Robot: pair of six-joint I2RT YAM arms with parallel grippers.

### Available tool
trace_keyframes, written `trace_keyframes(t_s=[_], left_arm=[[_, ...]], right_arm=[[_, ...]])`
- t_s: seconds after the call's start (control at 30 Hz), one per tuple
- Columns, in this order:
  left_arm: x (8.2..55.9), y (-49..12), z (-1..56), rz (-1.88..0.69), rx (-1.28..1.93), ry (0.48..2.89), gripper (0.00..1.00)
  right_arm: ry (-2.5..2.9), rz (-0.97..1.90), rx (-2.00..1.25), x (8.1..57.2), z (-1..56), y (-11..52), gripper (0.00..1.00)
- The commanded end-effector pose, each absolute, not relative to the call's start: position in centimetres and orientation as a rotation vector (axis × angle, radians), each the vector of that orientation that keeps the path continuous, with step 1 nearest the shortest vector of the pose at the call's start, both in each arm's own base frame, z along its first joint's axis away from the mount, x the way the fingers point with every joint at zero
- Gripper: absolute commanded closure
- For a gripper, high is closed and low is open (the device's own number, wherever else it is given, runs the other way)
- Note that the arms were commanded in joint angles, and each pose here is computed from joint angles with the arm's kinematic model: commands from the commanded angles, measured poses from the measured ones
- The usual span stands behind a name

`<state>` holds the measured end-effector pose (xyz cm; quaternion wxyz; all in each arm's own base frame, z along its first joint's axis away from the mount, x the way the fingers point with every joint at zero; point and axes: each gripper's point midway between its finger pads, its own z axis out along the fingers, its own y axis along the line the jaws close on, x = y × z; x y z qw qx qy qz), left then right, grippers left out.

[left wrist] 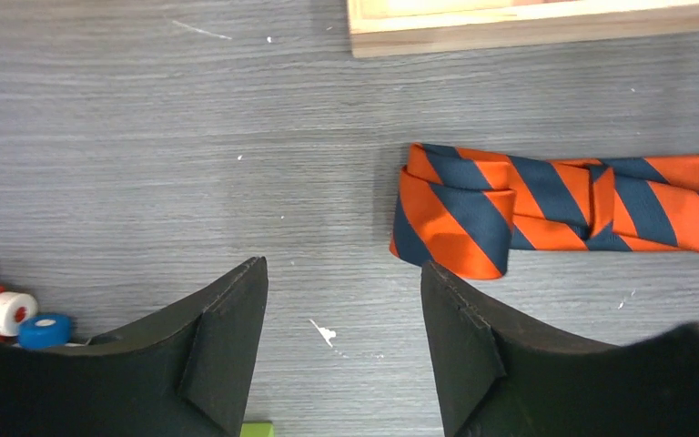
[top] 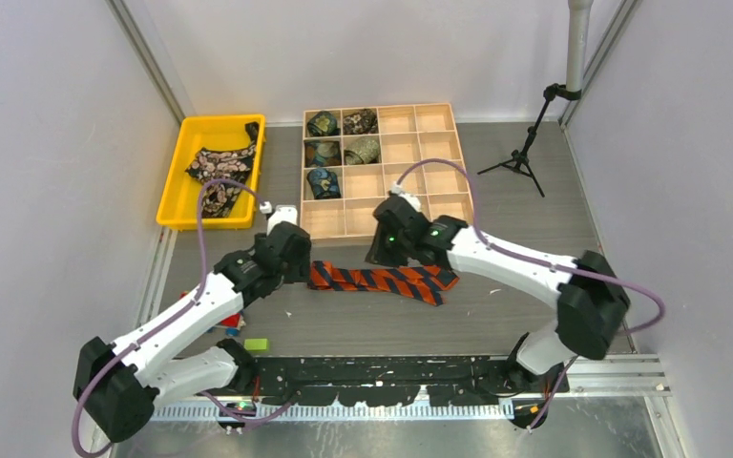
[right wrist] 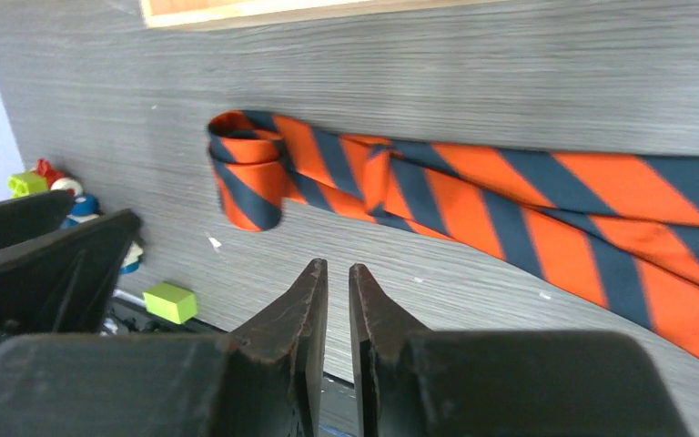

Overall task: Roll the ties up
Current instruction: Roll the tie at the center of the board.

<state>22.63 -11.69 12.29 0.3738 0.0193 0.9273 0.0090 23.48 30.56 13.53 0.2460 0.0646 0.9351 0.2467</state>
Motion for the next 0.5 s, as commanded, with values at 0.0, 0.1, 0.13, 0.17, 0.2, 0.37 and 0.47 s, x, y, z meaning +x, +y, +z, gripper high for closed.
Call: trace_keyframes(t_s=[0.0, 0.1, 0.13, 0.17, 0.2, 0.37, 0.47], left_arm=[[23.5, -12.8, 11.9, -0.195, 0.014, 2.374, 0.35], [23.6, -12.2, 11.7, -0.223, -0.029, 2.380, 0.35], [23.7, -12.0, 11.6, -0.228, -0.044, 2.377, 0.35], [23.7, -11.8, 11.5, -0.232, -0.062, 2.377, 0.35], [23.7, -11.6, 11.3, -0.238, -0.076, 2.377, 0.35], [23.6, -10.7, 10.4, -0.237, -0.126, 2.394, 0.36], [23.5, -10.4, 10.2, -0.250, -0.143, 2.396, 0.36]], right_arm=[[2.501, 0.821, 0.084, 24.4, 15.8, 36.8, 0.79], [2.513, 0.866, 0.039, 24.6, 15.5, 39.9, 0.79], [2.525, 0.873, 0.025, 24.6, 15.0, 40.8, 0.79], [2.544, 0.871, 0.009, 24.6, 14.2, 41.7, 0.79], [2.553, 0.867, 0.000, 24.7, 13.7, 42.4, 0.79], [2.609, 0.909, -0.058, 24.2, 11.9, 45.2, 0.79], [2.633, 0.901, -0.064, 24.3, 10.6, 45.8, 0.79]])
